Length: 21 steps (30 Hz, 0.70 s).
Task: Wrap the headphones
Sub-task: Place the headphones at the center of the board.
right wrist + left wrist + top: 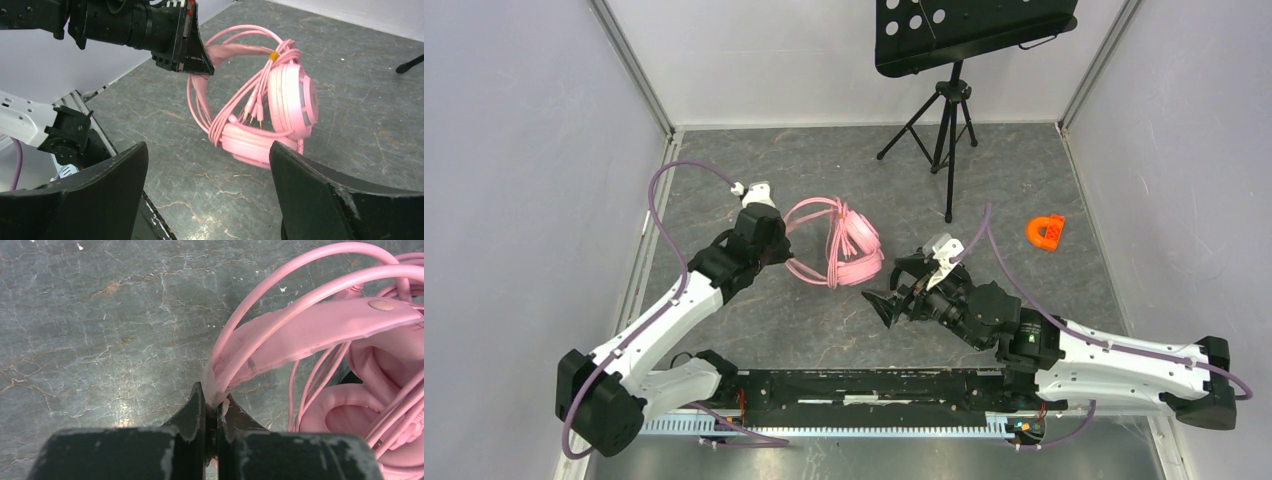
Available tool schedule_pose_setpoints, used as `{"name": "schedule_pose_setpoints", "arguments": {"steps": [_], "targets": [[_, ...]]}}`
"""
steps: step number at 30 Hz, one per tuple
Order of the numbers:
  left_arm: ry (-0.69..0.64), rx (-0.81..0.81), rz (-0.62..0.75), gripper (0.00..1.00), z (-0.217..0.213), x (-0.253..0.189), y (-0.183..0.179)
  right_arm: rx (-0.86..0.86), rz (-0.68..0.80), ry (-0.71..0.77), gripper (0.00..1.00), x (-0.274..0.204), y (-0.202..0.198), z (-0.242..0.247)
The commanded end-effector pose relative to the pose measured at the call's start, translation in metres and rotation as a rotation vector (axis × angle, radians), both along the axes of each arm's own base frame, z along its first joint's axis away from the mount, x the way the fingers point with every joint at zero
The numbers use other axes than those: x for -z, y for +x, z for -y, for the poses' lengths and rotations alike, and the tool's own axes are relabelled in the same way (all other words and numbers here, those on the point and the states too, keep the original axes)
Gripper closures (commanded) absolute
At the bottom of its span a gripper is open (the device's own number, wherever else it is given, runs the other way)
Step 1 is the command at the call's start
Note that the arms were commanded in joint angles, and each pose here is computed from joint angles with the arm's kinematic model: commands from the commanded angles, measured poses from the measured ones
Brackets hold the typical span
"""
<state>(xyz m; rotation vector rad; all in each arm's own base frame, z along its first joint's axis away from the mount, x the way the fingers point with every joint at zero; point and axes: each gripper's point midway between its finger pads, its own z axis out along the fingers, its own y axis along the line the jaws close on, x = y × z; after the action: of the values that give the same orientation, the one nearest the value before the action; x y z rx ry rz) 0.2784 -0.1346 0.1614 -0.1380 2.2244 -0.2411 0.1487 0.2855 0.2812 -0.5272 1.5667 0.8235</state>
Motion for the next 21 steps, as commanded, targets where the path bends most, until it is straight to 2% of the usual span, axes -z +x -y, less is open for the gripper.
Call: {"name": "schedule_pose_setpoints", "arguments": {"steps": [1, 7, 21], "targets": [[-0.246, -0.049, 0.098, 0.98, 0.020, -0.035, 0.030, 0.014, -0.008, -0.008, 0.02, 0.006, -0.001, 0.008], [-0.262, -0.116, 0.048, 0.98, 0.007, -0.017, 0.043, 0.035, -0.013, -0.030, 0.02, 0.012, 0.001, 0.015], [-0.323, -0.154, -0.096, 0.96, 0.006, 0.036, 0.056, 0.022, -0.023, -0.040, 0.02, 0.021, -0.002, 0.017]]}}
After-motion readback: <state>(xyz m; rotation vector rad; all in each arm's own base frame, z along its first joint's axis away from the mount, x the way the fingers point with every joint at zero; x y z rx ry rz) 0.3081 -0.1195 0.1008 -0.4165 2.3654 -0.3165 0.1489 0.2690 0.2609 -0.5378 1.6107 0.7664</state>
